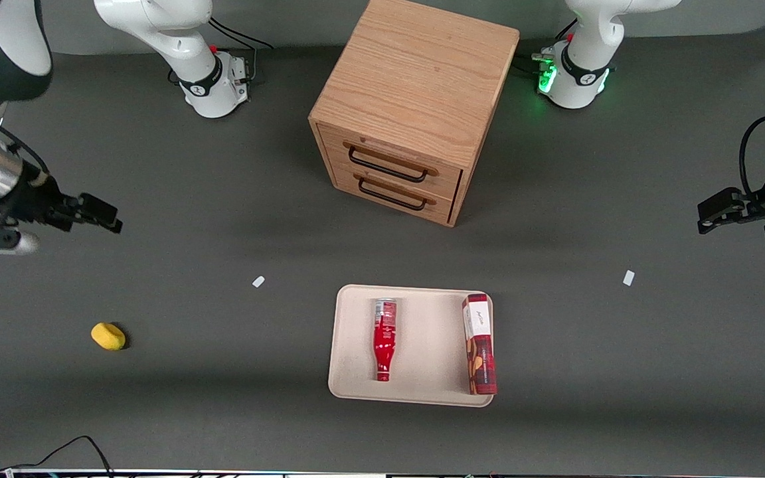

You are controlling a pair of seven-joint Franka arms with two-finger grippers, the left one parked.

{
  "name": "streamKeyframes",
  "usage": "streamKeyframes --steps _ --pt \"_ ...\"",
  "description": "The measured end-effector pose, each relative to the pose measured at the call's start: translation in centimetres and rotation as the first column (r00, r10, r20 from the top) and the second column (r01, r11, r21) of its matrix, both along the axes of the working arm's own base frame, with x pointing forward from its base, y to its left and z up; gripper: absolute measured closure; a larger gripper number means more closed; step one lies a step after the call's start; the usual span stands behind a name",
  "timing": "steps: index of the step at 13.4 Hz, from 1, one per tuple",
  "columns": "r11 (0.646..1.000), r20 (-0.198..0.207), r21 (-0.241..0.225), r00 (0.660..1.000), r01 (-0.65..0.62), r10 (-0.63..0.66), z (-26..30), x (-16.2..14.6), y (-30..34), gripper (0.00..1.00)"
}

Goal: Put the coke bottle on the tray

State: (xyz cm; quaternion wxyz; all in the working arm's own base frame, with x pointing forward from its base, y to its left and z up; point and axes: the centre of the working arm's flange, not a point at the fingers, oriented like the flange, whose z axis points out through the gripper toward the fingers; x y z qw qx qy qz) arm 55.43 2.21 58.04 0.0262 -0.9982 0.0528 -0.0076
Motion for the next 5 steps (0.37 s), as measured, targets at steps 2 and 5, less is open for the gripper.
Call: streamKeyframes --steps 2,5 --pt "1.000 0.006 -0.001 1.000 0.001 -0.001 1.2 -1.7 -0.1 0.00" --pt "1.000 0.025 0.000 1.000 0.006 -0.006 2.1 -2.1 -0.3 0.00"
